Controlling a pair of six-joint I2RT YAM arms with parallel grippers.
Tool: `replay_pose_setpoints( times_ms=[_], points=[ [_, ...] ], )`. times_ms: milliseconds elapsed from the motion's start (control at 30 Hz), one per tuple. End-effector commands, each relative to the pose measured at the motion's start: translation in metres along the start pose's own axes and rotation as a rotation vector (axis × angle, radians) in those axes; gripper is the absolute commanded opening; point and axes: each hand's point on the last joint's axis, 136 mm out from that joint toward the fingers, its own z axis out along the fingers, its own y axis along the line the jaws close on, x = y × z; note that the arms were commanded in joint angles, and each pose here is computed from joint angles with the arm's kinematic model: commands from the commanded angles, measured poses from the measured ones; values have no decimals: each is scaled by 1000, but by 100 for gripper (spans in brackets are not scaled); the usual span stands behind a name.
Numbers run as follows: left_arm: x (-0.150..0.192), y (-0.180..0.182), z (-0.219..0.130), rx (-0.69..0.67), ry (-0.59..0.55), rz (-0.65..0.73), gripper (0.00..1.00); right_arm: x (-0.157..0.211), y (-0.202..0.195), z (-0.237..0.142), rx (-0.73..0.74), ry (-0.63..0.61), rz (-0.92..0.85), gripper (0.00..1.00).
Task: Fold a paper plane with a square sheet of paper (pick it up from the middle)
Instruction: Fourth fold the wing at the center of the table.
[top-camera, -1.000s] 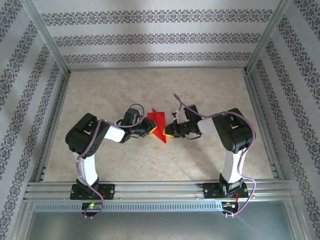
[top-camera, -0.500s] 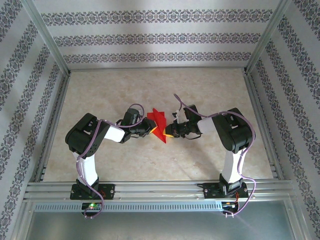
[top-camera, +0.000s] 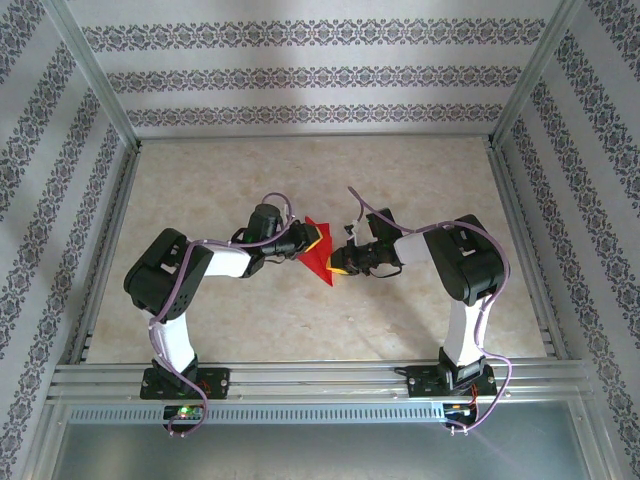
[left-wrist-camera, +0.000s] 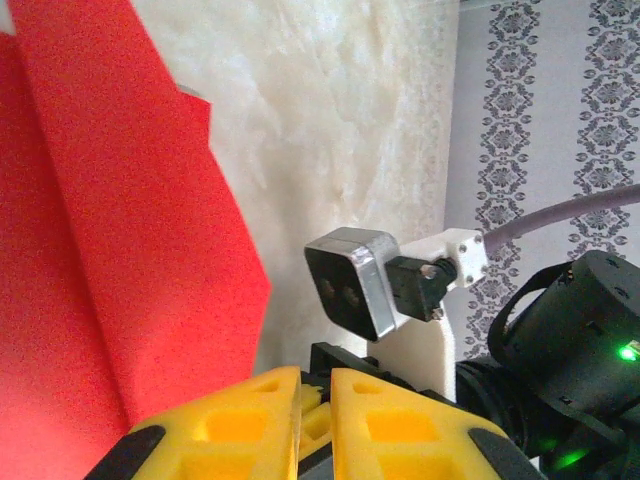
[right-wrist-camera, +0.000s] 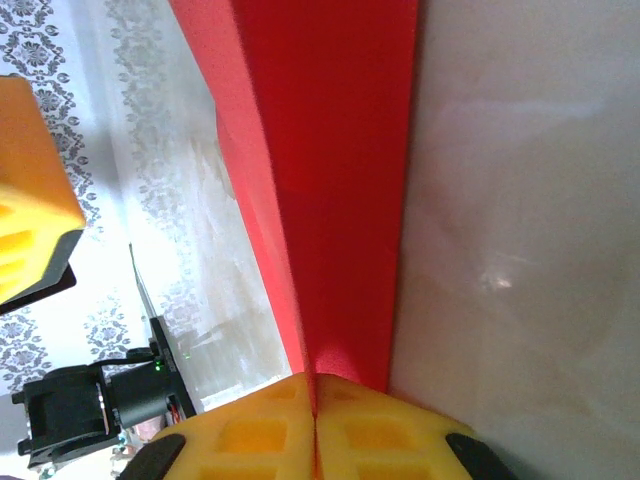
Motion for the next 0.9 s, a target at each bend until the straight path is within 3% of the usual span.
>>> replay_pose_setpoints(
  times_ms=[0,867],
  points=[
    [8,5,8,-6,42,22,15,8,-58,1,182,-13,143,11],
    [17,34,25,-44,94,-30,15,10,-67,1,203,-1,182,12]
  ],
)
